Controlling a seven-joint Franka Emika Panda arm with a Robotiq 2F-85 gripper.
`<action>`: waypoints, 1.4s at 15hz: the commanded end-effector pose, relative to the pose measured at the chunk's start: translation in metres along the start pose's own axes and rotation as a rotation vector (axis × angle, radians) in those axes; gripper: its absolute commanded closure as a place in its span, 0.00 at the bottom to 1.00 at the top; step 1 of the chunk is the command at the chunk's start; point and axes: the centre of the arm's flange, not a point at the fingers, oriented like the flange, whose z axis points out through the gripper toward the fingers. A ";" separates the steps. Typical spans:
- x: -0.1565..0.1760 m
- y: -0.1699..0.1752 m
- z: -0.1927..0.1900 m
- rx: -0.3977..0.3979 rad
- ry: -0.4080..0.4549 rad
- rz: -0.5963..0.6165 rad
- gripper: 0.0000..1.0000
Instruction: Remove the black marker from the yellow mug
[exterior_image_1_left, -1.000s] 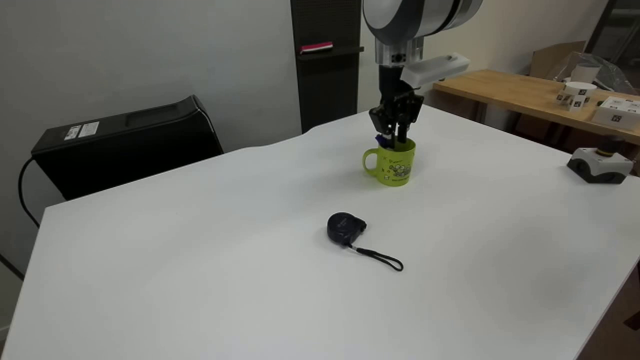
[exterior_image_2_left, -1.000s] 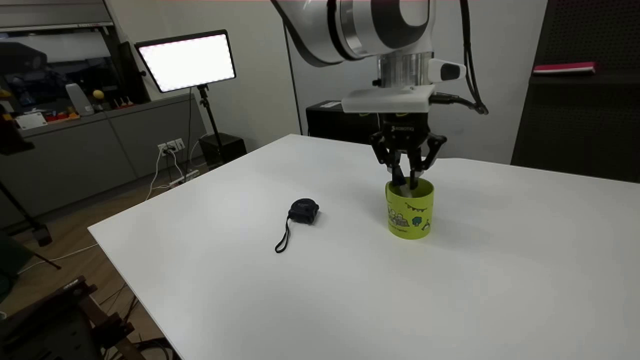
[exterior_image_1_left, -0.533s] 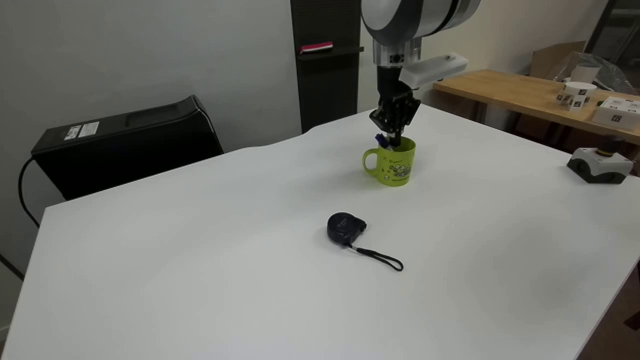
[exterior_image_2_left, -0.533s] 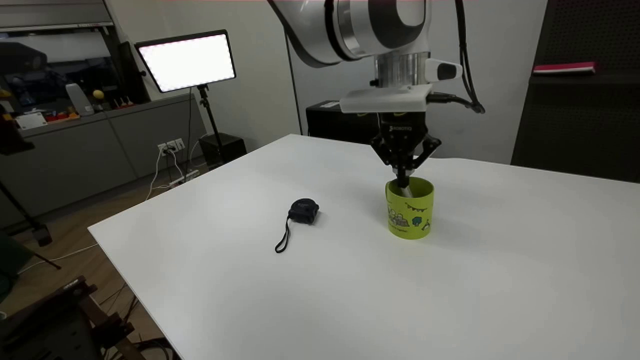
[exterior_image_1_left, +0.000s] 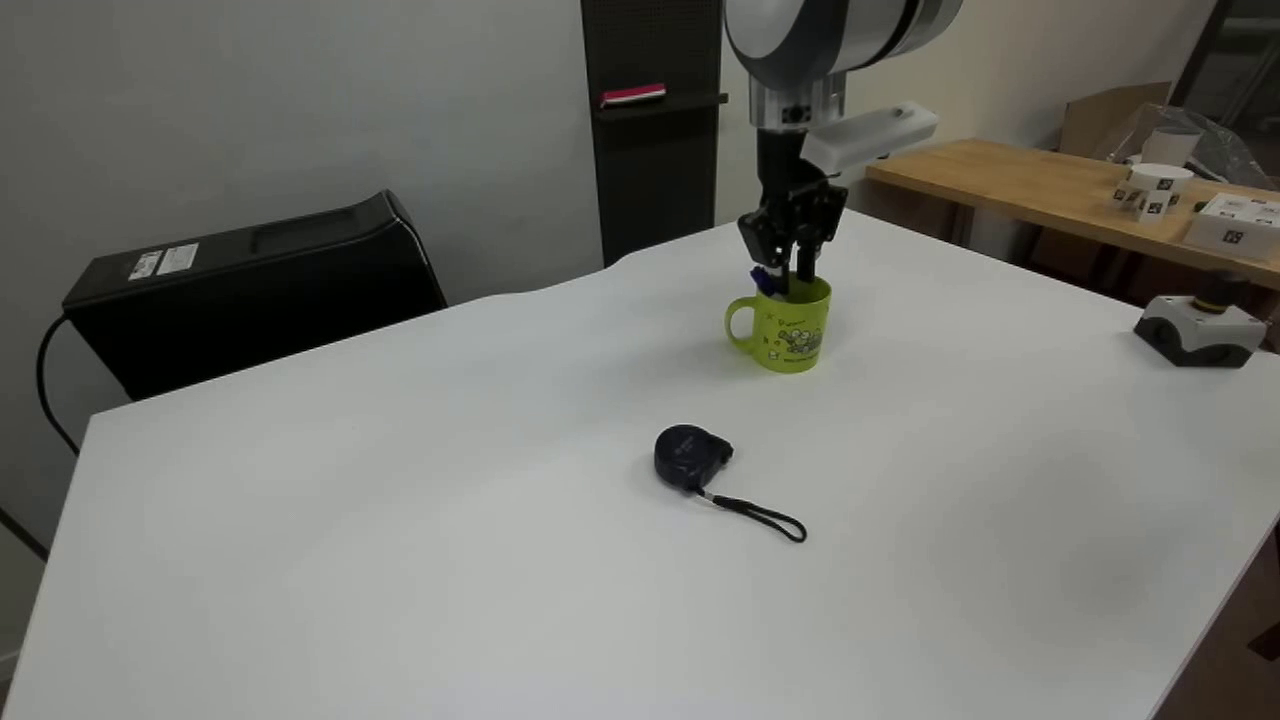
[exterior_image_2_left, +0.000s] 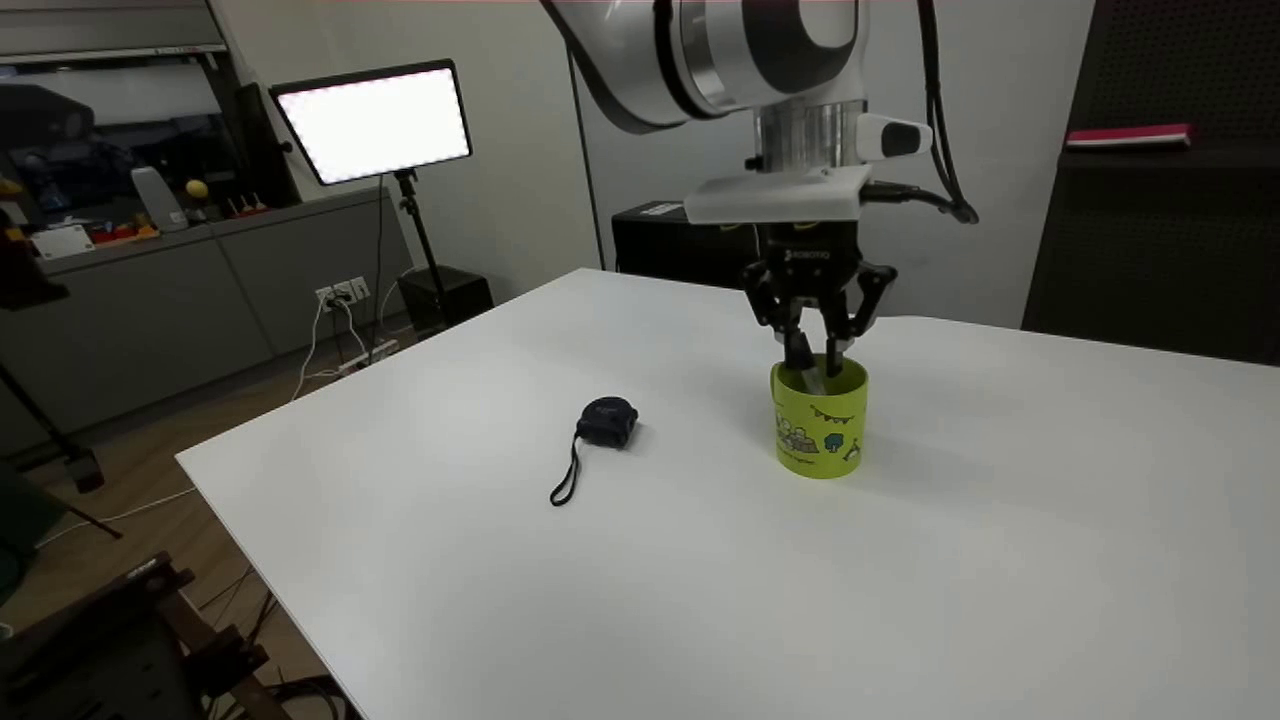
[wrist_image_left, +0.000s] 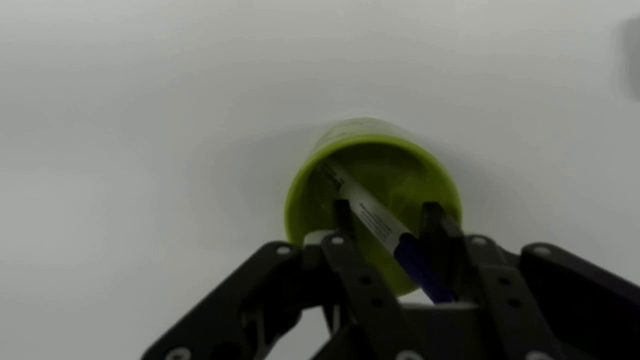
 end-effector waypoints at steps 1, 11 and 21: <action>0.009 0.001 -0.005 -0.021 -0.002 0.025 0.28; 0.012 -0.015 -0.006 -0.028 0.007 0.010 0.00; 0.023 -0.007 -0.007 -0.037 0.024 0.010 0.00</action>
